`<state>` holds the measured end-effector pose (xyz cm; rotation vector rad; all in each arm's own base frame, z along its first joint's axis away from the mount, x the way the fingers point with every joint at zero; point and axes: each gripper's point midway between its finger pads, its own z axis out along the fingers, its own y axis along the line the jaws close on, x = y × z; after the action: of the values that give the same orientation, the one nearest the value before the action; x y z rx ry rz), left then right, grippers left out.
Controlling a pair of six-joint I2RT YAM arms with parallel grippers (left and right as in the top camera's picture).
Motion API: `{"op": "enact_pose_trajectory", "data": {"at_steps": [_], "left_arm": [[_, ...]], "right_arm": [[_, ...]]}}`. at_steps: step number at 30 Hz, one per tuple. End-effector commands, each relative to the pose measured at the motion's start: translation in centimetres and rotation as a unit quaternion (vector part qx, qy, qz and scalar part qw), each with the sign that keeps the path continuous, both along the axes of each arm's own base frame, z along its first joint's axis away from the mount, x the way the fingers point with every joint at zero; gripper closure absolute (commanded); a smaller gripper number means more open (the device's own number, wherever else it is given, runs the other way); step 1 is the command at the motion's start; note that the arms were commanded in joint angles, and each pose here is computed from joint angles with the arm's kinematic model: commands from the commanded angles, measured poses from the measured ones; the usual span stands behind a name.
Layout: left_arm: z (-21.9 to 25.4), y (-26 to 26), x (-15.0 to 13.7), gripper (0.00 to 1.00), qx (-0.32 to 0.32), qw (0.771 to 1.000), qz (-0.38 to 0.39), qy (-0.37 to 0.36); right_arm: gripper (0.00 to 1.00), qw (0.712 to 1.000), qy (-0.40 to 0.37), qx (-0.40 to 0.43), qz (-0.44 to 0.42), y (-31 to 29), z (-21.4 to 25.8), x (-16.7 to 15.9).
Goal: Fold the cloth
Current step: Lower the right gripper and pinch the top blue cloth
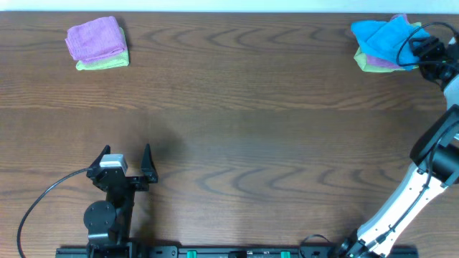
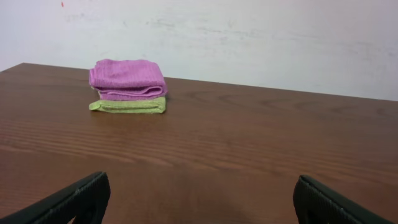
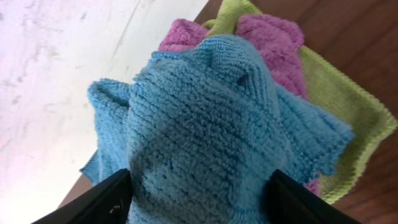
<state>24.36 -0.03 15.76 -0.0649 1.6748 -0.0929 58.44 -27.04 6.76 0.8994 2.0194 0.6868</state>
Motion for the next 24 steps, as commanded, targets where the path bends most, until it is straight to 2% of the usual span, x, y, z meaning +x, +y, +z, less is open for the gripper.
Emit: {"op": "enact_pose_trajectory", "data": {"at_steps": [1, 7, 10, 16, 18, 24], "left_arm": [[-1.9, 0.0, 0.0, 0.04, 0.005, 1.0, -0.001, 0.022], [-1.9, 0.0, 0.0, 0.05, 0.005, 1.0, -0.001, 0.022], [-1.9, 0.0, 0.0, 0.05, 0.005, 1.0, -0.001, 0.022], [-1.9, 0.0, 0.0, 0.05, 0.005, 1.0, -0.001, 0.022], [-1.9, 0.0, 0.0, 0.05, 0.005, 1.0, -0.001, 0.022], [-1.9, 0.0, 0.0, 0.05, 0.005, 1.0, -0.001, 0.022]], "right_arm": [[0.32, 0.999, -0.025, 0.014, 0.017, 0.3, 1.9, 0.6], [0.52, 0.998, -0.051, 0.013, 0.035, 0.5, 4.0, 1.1], [0.49, 0.997, -0.062, 0.014, 0.044, 0.7, 4.9, 1.3], [0.51, 0.995, -0.084, 0.008, 0.057, 0.8, 6.9, 1.8], [0.58, 0.995, -0.086, 0.007, 0.057, 0.8, 7.3, 1.9], [0.94, 0.995, -0.085, 0.008, 0.057, 0.8, 7.3, 1.9]]}}
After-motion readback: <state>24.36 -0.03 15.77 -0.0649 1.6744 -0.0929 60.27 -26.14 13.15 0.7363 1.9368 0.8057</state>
